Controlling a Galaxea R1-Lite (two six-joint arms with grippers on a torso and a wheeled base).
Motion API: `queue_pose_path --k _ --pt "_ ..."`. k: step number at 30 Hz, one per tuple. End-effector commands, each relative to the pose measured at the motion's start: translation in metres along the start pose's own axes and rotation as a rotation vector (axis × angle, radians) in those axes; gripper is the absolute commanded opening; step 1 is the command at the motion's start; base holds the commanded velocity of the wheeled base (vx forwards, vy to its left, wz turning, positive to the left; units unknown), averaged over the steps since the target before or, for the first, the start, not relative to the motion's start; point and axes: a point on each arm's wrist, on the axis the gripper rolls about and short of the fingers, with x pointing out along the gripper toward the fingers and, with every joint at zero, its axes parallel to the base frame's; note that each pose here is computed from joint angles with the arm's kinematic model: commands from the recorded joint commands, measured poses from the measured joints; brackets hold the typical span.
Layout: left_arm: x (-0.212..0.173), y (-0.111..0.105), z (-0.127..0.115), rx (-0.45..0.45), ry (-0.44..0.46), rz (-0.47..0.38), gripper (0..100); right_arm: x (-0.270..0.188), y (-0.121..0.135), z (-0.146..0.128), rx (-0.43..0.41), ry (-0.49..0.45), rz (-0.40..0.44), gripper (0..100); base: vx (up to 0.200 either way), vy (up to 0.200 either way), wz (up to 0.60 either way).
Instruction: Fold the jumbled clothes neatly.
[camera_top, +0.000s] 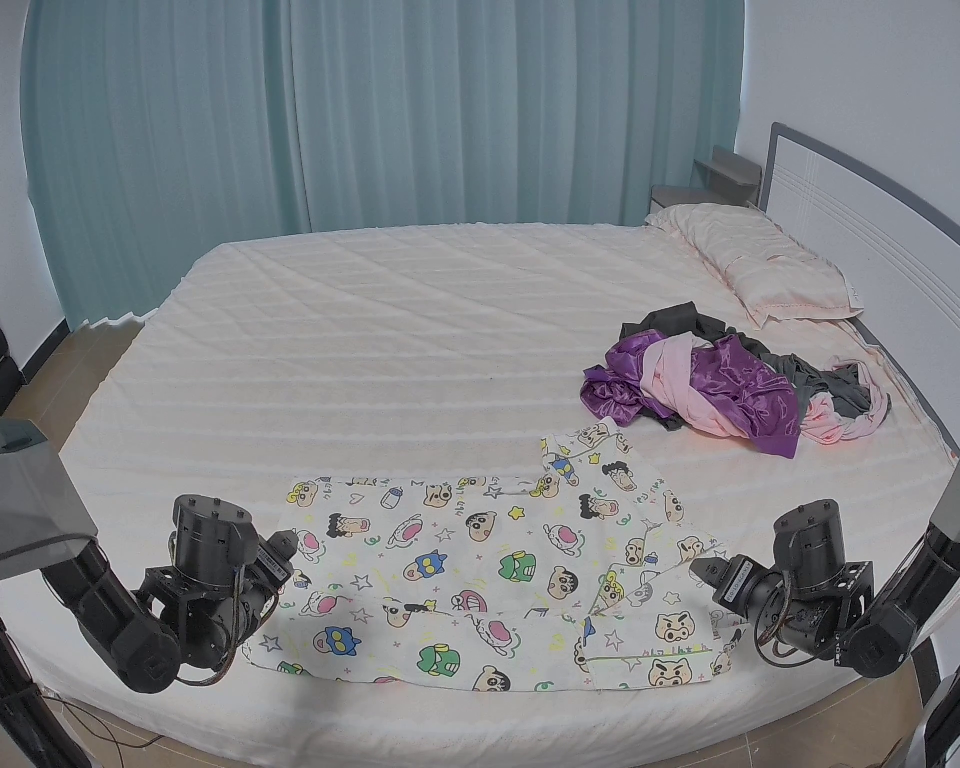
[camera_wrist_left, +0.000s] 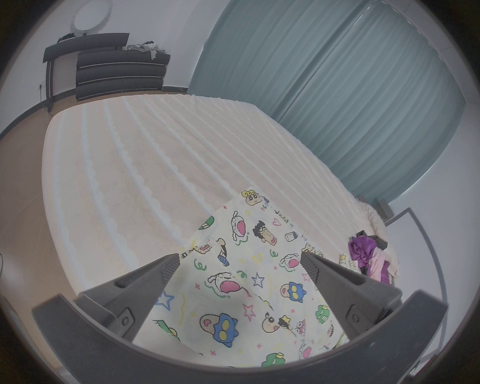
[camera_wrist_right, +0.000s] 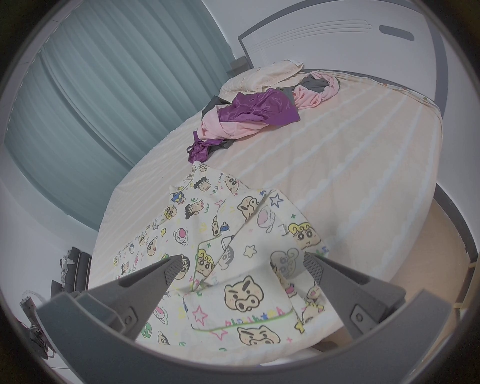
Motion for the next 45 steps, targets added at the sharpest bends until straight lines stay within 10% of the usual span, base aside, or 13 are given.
queue_pose_path --k 1,13,24,45 --pt "0.001 0.012 -0.01 0.049 0.038 0.049 100 -0.001 -0.005 -0.003 -0.008 0.016 -0.013 100 0.0 0.0 0.0" --pt "-0.017 0.049 0.032 0.586 0.154 -0.096 100 -0.012 -0.018 -0.012 -0.049 0.09 0.016 100 0.0 0.0 0.0" --pt "0.007 0.066 0.022 0.679 0.336 -0.13 100 -0.013 -0.022 -0.017 -0.086 0.089 0.028 100 0.0 0.0 0.0" --pt "0.019 0.08 0.003 0.671 0.42 -0.097 100 -0.012 -0.021 -0.022 -0.105 0.111 0.024 100 0.0 0.0 0.0"
